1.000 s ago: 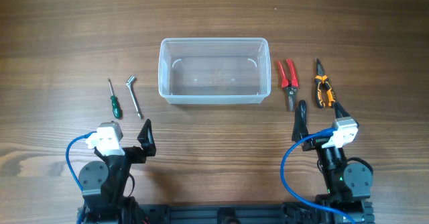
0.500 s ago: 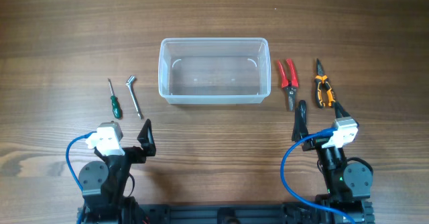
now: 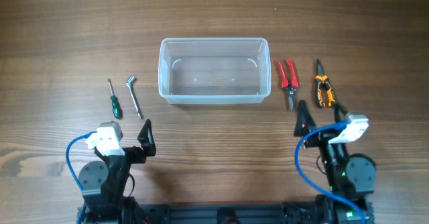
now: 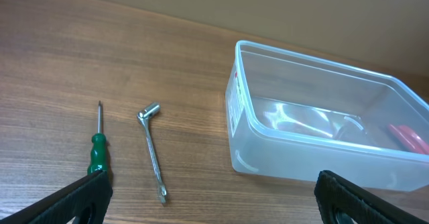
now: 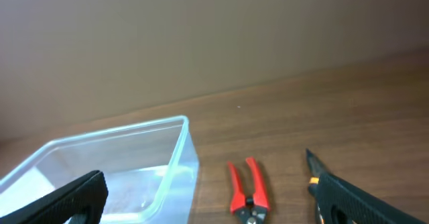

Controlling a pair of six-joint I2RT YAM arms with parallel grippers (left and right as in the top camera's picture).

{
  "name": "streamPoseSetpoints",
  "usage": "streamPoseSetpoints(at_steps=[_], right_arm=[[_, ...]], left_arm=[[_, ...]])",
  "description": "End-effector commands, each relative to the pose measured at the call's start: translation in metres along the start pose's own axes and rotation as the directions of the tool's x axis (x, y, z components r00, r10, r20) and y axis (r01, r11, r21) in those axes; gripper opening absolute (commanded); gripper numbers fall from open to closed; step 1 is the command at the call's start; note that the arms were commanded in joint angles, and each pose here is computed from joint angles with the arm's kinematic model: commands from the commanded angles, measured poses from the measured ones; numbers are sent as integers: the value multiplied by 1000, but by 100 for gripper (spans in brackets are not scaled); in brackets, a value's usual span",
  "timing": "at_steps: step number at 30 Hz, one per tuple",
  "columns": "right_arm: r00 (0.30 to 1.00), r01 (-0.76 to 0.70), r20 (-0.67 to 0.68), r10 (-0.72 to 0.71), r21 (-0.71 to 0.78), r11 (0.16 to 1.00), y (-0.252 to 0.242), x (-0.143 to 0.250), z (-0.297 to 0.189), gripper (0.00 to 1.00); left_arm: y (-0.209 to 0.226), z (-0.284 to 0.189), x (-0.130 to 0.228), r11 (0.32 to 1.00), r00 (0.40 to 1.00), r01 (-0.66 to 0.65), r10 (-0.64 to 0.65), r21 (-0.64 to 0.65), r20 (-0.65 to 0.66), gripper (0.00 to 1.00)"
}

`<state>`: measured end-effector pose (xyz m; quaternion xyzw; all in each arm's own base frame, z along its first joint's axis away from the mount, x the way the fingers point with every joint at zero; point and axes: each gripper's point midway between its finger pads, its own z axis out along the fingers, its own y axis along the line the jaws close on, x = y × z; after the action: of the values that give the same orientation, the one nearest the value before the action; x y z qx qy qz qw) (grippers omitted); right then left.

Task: Pack container

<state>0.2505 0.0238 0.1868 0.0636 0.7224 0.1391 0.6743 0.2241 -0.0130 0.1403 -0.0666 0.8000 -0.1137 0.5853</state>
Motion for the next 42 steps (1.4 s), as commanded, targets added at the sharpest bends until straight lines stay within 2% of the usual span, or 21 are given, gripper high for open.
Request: streamPoseSetpoints(at_steps=[1,3,6,7,9,11,13,16,18,22,25,28,30,32,35,38,42], right_arm=[[999,-27,-32,30,74,997,0,-42,11,100],[983,-11,-182,27,91,996,4,-43,29,100],[887,87,-460,-51,58,995,11,-30,59,100],[828,131,-555,-81,50,990,8,-24,66,100],[634,226,-760,-144,4,974,0,-9,77,100],[492,253,-854,-168,-45,966,-3,-1,89,100],[422,255,-890,-172,-65,965,-6,4,103,100],[380,231,-918,-114,-25,973,-12,22,112,100],[340,242,-930,-143,-60,968,-14,31,112,100],[341,255,-927,-158,-70,964,-17,33,116,99],[332,281,-931,-153,-57,958,-24,37,119,81],[276,277,-953,-126,-47,960,-31,59,122,63],[242,271,-964,-110,-41,962,-35,72,123,63],[201,266,-975,-95,-39,963,-39,86,125,59],[160,262,-984,-82,-38,964,-42,92,134,57],[164,262,-983,-80,-35,964,-40,80,151,57],[219,267,-971,-93,-33,963,-34,56,173,50]], left_arm=[[-1,1,3,1000,1000,-18,18,6,-2,100],[-1,1,3,1000,1000,-18,18,6,-2,100],[-1,1,3,1000,1000,-18,18,6,-2,100],[-1,1,3,1000,1000,-18,18,6,-2,100],[-1,1,3,1000,1000,-18,18,6,-2,100],[-1,1,3,1000,1000,-18,18,6,-2,100],[-1,1,3,1000,1000,-18,18,6,-2,100],[-1,1,3,1000,1000,-18,18,6,-2,100],[-1,1,3,1000,1000,-18,18,6,-2,100],[-1,1,3,1000,1000,-18,18,6,-2,100],[-1,1,3,1000,1000,-18,18,6,-2,100],[-1,1,3,1000,1000,-18,18,6,-2,100],[-1,1,3,1000,1000,-18,18,6,-2,100],[-1,1,3,1000,1000,-18,18,6,-2,100],[-1,1,3,1000,1000,-18,18,6,-2,100],[-1,1,3,1000,1000,-18,18,6,-2,100],[-1,1,3,1000,1000,-18,18,6,-2,100]])
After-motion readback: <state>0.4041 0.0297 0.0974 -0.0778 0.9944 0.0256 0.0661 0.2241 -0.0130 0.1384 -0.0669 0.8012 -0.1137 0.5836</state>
